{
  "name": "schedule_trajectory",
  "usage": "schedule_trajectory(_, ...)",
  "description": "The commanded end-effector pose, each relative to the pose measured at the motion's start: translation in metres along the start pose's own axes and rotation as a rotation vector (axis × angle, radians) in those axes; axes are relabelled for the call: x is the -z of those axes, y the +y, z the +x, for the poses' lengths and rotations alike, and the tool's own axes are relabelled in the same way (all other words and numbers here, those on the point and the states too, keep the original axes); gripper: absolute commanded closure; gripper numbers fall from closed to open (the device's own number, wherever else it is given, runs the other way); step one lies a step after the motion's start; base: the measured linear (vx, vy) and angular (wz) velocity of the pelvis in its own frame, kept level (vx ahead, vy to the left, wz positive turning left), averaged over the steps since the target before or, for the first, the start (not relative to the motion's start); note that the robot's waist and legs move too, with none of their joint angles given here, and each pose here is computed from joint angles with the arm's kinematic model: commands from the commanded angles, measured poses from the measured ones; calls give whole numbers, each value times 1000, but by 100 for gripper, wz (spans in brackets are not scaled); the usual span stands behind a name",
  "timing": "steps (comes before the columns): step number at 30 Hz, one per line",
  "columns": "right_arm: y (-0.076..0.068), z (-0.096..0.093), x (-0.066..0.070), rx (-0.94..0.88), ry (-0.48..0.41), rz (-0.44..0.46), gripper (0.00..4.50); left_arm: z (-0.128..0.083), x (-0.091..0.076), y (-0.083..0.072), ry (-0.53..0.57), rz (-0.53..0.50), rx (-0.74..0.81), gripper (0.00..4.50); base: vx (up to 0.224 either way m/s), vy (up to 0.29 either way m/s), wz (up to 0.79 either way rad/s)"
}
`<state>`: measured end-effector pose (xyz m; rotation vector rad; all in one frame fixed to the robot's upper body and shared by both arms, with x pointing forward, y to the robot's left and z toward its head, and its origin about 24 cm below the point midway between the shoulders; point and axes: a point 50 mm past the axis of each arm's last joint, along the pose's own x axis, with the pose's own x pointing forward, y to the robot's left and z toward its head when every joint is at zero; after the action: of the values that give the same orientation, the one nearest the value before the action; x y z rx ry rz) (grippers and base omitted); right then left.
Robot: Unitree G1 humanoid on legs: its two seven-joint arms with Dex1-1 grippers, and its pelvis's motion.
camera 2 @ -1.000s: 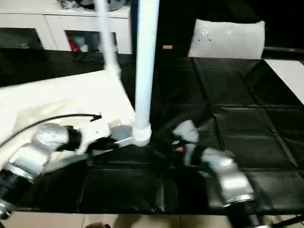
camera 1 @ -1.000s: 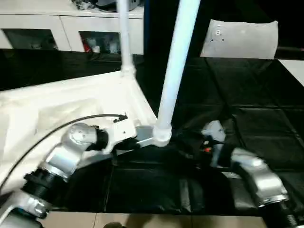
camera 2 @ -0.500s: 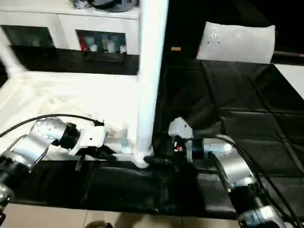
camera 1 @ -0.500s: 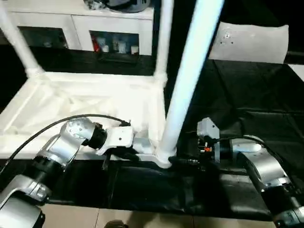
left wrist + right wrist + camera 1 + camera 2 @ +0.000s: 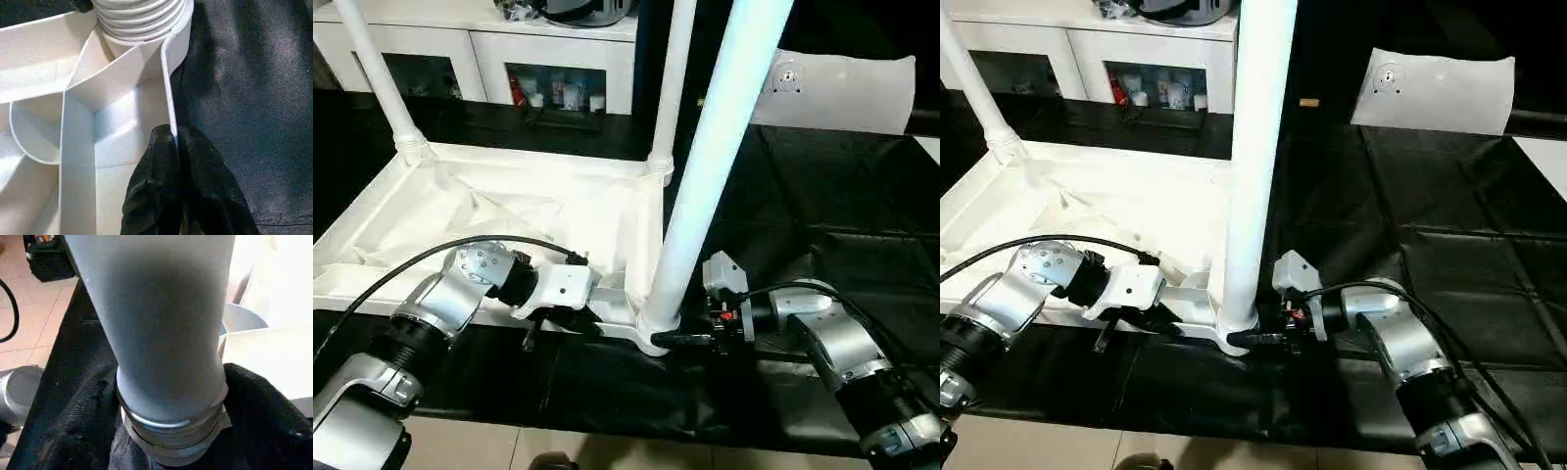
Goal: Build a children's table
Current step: Rotate leg to tighten
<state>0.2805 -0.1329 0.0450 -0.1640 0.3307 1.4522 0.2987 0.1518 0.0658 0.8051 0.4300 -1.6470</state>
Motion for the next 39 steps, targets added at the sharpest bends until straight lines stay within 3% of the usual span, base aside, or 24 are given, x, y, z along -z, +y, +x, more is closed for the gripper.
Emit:
schedule_trajectory(1, 0, 4, -4, -25, -2, -22, 161, 14, 1, -8, 62, 48, 131, 450, 0, 0, 0)
schedule_trajectory(11, 12, 9, 4, -50, -23, 16, 173, 14, 5, -7, 53, 13, 80, 450, 0, 0, 0)
schedule_trajectory(20, 16, 33, 15, 233, -156, 193, 173, 31, -3, 4, -80, -220, -214, 450, 0, 0, 0)
schedule_trajectory(23, 10, 51, 20, 402, -155, 278, 173, 44, -12, 11, -117, -329, -325, 450, -53, 11, -8)
schedule_trajectory(27, -3, 69, 17, 597, -155, 388, 173, 56, -26, 28, -139, -437, -480, 450, -51, 37, -10)
schedule_trajectory(30, -7, 75, 14, 663, -160, 424, 173, 59, -33, 37, -140, -475, -564, 450, 0, 0, 0)
schedule_trajectory(34, -7, 78, 11, 666, -157, 386, 173, 60, -37, 41, -111, -440, -587, 450, 0, 0, 0)
schedule_trajectory(36, -7, 78, 11, 662, -170, 390, 117, 60, -36, 40, -104, -435, -580, 450, 0, 0, 0)
schedule_trajectory(39, -7, 72, 12, 706, -177, 377, 92, 55, -28, 34, -51, -429, -577, 450, 0, 0, 0)
